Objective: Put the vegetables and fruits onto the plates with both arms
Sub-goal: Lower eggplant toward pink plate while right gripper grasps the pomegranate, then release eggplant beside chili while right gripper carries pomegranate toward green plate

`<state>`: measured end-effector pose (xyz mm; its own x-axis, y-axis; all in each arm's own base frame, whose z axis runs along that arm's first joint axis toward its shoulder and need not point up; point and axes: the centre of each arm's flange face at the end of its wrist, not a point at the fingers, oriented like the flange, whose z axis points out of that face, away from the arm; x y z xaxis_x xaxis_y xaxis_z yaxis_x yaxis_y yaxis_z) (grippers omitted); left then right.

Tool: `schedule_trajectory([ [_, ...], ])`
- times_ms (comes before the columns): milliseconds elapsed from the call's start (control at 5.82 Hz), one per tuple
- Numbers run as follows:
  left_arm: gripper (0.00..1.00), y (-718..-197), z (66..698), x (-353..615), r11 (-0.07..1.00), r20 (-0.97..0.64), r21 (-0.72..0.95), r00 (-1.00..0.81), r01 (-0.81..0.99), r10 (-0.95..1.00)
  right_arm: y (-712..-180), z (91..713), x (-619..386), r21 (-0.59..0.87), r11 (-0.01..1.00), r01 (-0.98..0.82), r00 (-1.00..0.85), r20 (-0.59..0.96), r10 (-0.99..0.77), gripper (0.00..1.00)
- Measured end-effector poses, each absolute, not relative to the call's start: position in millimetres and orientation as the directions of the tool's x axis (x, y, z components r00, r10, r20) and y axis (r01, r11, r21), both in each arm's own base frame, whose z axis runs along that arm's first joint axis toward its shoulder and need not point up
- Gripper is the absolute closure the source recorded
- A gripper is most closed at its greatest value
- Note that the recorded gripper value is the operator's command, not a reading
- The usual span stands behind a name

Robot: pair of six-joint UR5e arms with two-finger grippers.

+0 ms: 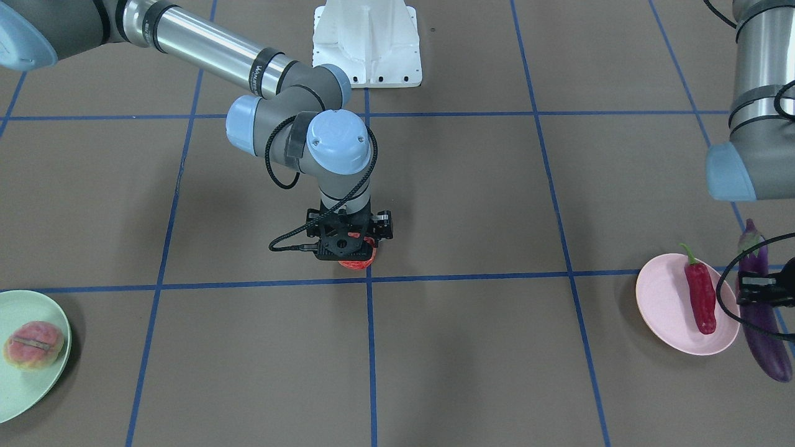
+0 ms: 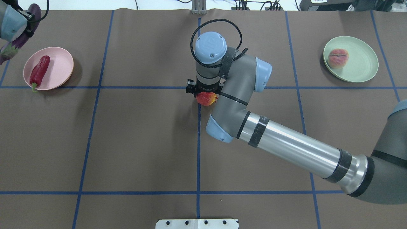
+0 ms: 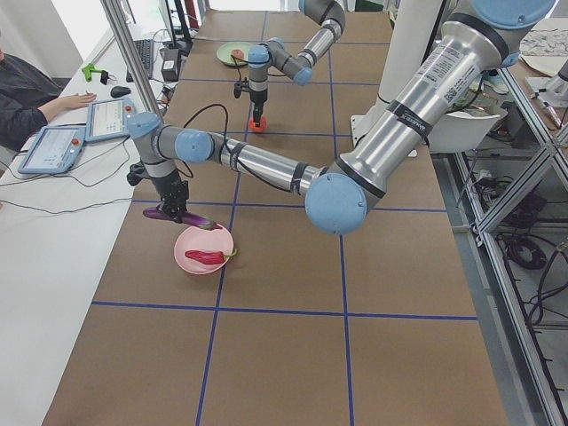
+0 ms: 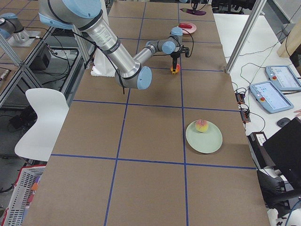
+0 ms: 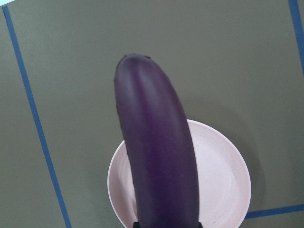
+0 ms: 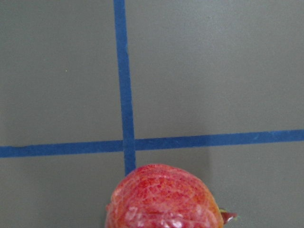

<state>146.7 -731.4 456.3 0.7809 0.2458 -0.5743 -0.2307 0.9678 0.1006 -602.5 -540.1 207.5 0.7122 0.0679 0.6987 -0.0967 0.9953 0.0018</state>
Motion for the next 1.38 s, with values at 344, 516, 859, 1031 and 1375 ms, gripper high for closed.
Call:
schedule_trajectory([
  [344, 1.00, -731, 458, 152, 0.966, -0.574, 0.103, 0.779, -0.236, 0.252, -540, 210, -602, 0.006, 0.995, -0.098, 0.708, 0.703, 0.066, 0.27],
  [516, 1.00, -730, 460, 154, 0.965, -0.574, 0.105, 0.778, -0.239, 0.255, -541, 210, -602, 0.014, 0.995, -0.100, 0.701, 0.711, 0.061, 0.75],
  [859, 1.00, -727, 469, 155, 0.964, -0.574, 0.115, 0.776, -0.239, 0.261, -545, 204, -597, 0.009, 0.991, -0.134, 0.671, 0.737, 0.084, 1.00],
  [1031, 1.00, -726, 472, 157, 0.964, -0.574, 0.116, 0.776, -0.239, 0.262, -553, 191, -582, 0.003, 0.986, -0.167, 0.642, 0.759, 0.106, 1.00],
  [1375, 1.00, -717, 476, 186, 0.970, -0.582, 0.090, 0.778, -0.227, 0.236, -569, 155, -534, 0.003, 0.979, -0.201, 0.577, 0.809, 0.116, 1.00],
])
